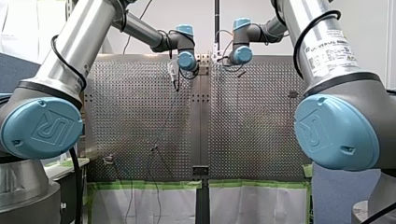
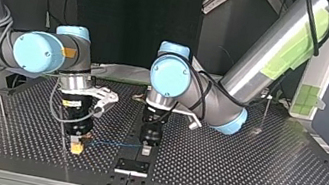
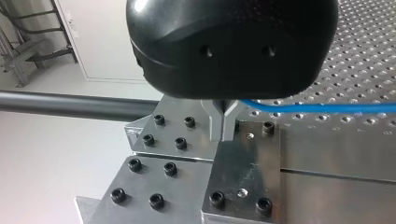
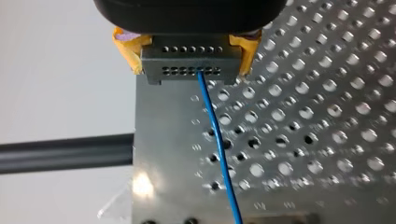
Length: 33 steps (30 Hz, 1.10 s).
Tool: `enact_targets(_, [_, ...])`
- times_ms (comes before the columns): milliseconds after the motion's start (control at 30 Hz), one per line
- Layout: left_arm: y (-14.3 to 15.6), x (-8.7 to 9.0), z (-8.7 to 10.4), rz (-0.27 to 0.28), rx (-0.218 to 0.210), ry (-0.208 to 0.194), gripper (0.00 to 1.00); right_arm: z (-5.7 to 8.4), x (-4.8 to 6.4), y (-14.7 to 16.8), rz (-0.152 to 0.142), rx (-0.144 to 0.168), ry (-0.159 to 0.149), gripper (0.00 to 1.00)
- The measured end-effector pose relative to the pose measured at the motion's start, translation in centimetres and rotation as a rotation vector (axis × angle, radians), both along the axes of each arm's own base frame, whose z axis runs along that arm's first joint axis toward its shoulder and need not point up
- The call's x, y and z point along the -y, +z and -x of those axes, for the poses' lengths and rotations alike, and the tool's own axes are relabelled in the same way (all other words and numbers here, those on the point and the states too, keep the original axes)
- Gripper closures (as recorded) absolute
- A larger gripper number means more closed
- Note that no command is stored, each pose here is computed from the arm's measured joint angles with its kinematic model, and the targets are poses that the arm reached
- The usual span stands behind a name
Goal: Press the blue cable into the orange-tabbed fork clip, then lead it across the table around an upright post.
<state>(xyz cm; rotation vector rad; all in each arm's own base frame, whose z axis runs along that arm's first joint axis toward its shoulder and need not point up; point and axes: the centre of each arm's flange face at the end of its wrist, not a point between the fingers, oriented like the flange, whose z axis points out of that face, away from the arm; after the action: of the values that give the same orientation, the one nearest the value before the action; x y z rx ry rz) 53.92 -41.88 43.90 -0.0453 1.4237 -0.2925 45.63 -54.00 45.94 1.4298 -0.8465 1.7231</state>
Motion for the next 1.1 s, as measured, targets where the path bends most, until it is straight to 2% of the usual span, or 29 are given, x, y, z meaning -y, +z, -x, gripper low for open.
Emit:
enact_targets(400, [2.9,0.9,-0.3,0.086,0.044,-0.051,1.0,1.6,1.1,1.0,-0.002,0.0,-0.028,1.0])
enact_targets(667, [2.4,2.6,-1.2,0.112,0.016,-0.092,1.0,2.9,1.9,1.4,-0.004,0.001,-0.052,1.0])
enact_targets(1100, [4.5,4.5,-1.0,0.187,0.04,-0.159,1.0,5.3,3.0,2.0,-0.01,-0.001,-0.092,1.0])
